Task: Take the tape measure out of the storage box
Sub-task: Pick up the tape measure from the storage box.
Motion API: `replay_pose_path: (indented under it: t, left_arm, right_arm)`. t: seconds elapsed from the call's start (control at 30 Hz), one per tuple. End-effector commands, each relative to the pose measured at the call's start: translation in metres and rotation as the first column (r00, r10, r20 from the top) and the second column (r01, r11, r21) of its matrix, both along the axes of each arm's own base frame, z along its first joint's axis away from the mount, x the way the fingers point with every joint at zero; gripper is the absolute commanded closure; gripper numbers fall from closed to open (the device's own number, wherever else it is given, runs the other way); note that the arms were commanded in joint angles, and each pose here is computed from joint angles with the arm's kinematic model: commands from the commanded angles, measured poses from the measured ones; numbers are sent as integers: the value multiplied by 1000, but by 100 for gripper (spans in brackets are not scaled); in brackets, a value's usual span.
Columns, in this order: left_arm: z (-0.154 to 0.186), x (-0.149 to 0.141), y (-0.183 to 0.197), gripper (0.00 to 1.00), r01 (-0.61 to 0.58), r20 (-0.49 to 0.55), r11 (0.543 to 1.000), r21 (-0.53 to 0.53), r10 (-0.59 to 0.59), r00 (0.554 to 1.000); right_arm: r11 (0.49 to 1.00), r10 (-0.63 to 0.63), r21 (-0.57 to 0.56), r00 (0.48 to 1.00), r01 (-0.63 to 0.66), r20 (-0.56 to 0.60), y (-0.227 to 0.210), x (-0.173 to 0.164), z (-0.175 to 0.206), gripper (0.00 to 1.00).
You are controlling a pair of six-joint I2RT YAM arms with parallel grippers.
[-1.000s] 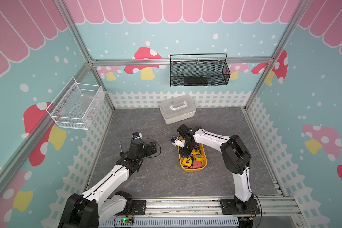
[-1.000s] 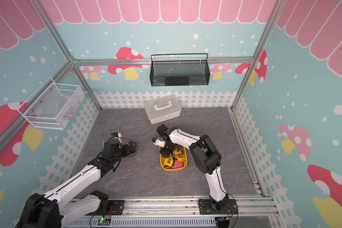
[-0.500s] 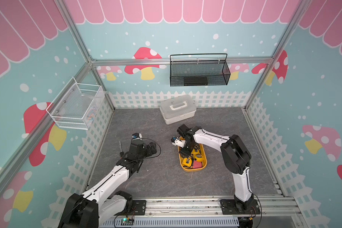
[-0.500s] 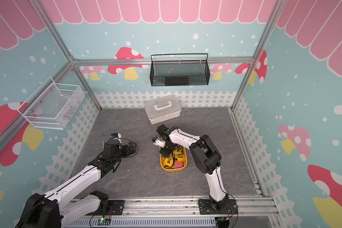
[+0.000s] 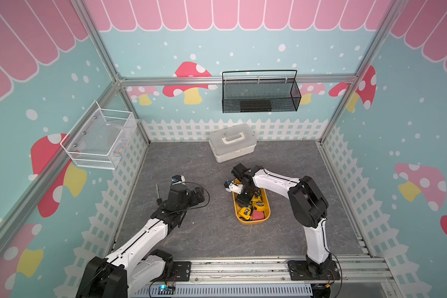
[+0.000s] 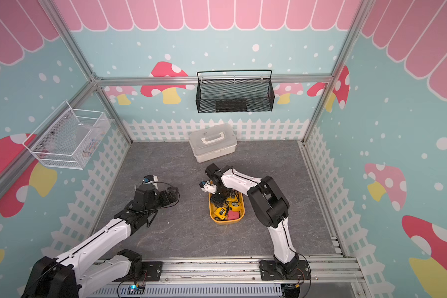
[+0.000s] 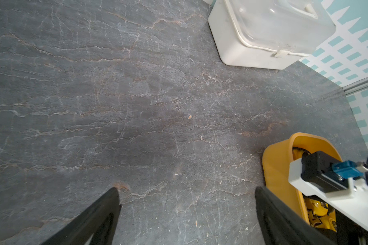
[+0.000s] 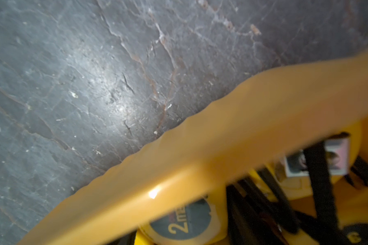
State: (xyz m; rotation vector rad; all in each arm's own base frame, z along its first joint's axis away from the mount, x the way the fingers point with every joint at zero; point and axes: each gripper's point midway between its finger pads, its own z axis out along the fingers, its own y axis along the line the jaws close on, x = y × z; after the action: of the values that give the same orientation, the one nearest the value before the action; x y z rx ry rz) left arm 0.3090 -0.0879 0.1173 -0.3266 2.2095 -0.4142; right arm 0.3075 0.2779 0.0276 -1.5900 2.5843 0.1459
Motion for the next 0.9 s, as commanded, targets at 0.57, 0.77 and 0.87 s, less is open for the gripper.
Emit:
replay_pose_path:
  t: [0.57, 0.77, 0.87]
  left_arm:
    - [7, 1, 0, 1, -4, 17, 1000, -21, 4, 1000]
    - [5, 1, -2, 1, 1, 6, 1000, -26, -1, 1000]
    - [4, 1, -2, 1, 4, 0, 1000, -27, -4, 1000]
  right_arm:
    - [992, -26, 125, 999, 20, 47, 14, 0, 57, 44]
    - [982, -51, 189, 993, 30, 105, 13, 10, 93, 45]
    - [978, -74, 203, 987, 45, 140, 8, 19, 111, 44]
